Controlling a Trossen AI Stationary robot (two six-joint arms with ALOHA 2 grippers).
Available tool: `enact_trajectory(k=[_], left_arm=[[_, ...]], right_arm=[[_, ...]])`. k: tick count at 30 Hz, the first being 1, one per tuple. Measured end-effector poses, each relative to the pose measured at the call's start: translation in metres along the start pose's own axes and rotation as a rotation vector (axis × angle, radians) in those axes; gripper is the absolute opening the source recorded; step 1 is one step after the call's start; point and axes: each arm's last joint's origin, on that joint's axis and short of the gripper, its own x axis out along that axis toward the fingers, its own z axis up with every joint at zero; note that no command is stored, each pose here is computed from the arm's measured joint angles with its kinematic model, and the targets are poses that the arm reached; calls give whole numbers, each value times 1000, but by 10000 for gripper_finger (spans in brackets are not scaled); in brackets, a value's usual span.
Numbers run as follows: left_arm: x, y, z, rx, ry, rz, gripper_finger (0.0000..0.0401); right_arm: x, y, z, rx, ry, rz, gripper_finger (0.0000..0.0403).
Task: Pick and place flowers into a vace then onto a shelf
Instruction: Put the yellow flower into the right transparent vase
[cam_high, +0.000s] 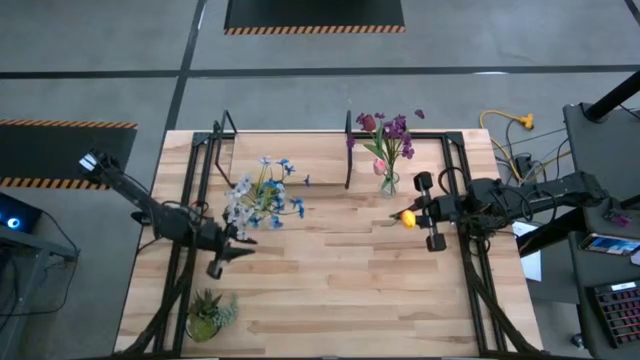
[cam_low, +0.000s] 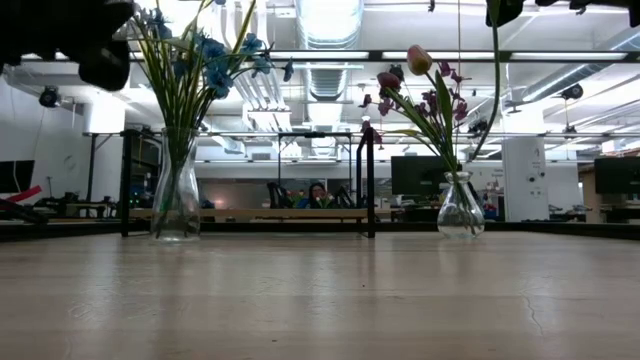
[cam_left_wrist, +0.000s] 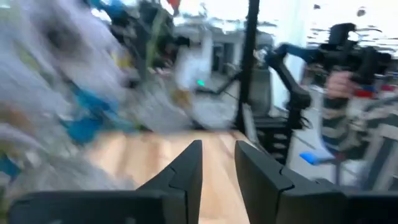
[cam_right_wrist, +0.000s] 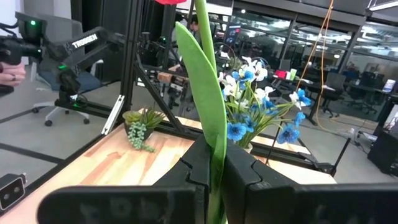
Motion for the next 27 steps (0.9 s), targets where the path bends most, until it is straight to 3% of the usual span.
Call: enact_trajectory(k=[7, 12, 19, 27], left_arm=[[-7, 16, -3, 32, -58, 58, 58], [-9, 28, -7, 43, -77, 43, 41], [-10, 41, -13, 45, -11, 96, 23], [-16, 42, -12, 46, -7, 76, 21]], right_arm=[[-6, -1, 3, 3, -20, -3, 12], [-11, -1, 6, 3, -32, -5, 12], [-19, -2, 10, 3, -61, -16, 12], [-24, -7, 14, -18, -79, -157, 12]])
